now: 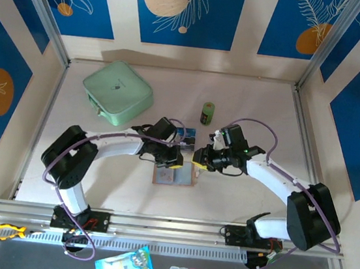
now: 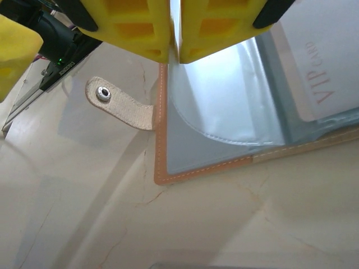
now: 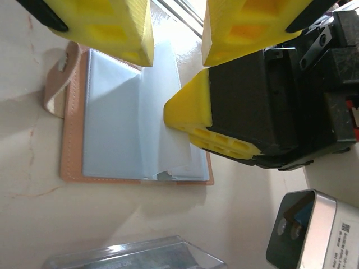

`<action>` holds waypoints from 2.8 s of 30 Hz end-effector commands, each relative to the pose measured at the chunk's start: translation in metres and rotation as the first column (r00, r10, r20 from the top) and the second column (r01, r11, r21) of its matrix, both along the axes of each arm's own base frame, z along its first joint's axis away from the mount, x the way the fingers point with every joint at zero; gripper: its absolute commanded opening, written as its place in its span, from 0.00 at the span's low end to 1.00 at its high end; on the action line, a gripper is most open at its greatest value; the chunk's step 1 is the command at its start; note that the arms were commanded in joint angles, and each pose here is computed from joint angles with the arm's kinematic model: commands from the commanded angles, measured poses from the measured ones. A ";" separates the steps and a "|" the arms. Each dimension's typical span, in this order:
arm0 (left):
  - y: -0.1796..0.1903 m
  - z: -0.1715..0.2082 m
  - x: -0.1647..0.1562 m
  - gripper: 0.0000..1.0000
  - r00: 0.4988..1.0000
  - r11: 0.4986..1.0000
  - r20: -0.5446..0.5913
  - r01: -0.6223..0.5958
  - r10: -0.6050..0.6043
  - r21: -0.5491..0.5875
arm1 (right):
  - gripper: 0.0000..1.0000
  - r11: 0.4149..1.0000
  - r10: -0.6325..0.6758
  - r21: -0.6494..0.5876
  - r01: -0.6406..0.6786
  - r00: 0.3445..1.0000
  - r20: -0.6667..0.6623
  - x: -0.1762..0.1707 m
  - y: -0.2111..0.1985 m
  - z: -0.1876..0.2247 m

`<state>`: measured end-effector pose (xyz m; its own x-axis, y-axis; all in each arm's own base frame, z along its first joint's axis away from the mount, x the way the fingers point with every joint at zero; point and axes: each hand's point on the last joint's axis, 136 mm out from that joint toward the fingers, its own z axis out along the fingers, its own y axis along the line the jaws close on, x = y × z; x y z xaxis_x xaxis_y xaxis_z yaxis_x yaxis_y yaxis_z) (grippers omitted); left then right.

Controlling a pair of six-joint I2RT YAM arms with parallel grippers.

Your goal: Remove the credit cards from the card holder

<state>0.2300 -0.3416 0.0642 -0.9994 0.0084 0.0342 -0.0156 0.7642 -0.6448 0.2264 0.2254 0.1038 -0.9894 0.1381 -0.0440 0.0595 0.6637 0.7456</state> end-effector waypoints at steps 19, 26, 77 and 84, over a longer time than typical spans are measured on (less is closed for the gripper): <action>-0.007 0.024 0.011 0.27 0.997 0.999 0.072 0.027 -0.025 -0.026 | 0.29 1.000 0.002 0.006 -0.002 1.000 -0.007 -0.006 -0.004 0.003; 0.015 0.023 0.010 0.27 0.997 1.000 0.080 -0.018 0.019 -0.022 | 0.29 0.999 0.043 0.003 -0.043 0.999 -0.013 -0.007 0.013 0.003; 0.098 -0.047 -0.022 0.06 0.995 0.988 -0.003 -0.102 0.103 0.120 | 0.25 0.977 0.193 -0.066 -0.203 0.973 -0.126 -0.012 0.087 -0.049; 0.101 -0.052 -0.025 0.06 0.995 0.986 -0.010 -0.100 0.102 0.135 | 0.25 0.976 0.203 -0.051 -0.211 0.970 -0.136 -0.010 0.093 -0.053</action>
<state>0.2122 -0.2522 0.0270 -0.9940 -0.1059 0.0270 -0.1019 0.8079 -0.5804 0.2173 0.3083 0.0454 -0.9964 -0.0496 0.0684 0.0093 0.7399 0.6727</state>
